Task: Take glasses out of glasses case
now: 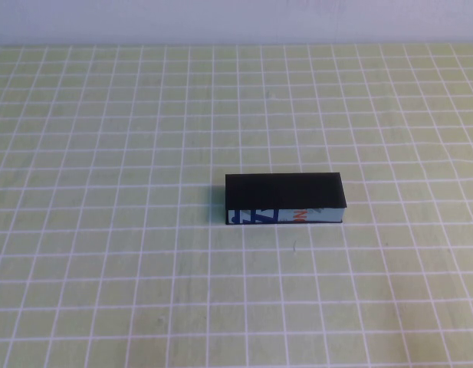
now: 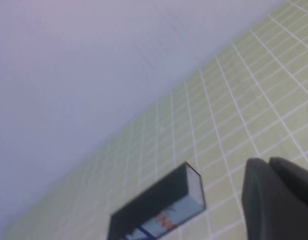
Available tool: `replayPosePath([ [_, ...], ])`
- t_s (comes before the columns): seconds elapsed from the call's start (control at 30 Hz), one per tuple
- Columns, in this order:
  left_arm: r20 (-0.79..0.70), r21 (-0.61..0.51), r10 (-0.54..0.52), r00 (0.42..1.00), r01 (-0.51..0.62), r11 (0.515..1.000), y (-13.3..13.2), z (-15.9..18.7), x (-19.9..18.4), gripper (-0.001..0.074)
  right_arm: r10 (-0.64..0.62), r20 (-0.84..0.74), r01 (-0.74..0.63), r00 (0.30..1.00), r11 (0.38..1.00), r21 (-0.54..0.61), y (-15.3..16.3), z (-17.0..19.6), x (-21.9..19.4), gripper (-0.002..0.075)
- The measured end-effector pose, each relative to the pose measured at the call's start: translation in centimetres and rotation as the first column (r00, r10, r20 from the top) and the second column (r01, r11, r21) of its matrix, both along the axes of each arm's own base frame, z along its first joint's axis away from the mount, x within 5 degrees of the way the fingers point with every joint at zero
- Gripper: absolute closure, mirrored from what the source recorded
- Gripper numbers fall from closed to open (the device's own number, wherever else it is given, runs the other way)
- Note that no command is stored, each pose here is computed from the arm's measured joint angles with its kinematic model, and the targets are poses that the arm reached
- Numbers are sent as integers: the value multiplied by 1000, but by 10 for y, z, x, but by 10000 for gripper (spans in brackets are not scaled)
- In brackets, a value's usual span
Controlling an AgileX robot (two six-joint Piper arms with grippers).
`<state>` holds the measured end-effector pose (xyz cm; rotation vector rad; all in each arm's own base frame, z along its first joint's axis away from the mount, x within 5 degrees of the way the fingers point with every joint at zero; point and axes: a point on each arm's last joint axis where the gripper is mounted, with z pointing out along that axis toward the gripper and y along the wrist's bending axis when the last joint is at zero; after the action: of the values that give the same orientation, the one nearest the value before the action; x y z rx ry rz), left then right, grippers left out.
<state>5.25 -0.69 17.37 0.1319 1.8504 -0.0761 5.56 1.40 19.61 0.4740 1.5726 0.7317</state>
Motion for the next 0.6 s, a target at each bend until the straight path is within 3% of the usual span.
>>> replayPosePath([
  [0.1,0,0,0,1000,0,1000,0,0,0,739,-35,21,33,999,994,103,-3,4,1,743],
  [0.27,0,0,0,1000,0,1000,0,0,0,739,-67,38,61,997,988,142,-6,6,1,743],
  [0.6,0,0,0,1000,0,1000,0,0,0,739,-72,52,69,996,996,58,-6,6,1,743],
])
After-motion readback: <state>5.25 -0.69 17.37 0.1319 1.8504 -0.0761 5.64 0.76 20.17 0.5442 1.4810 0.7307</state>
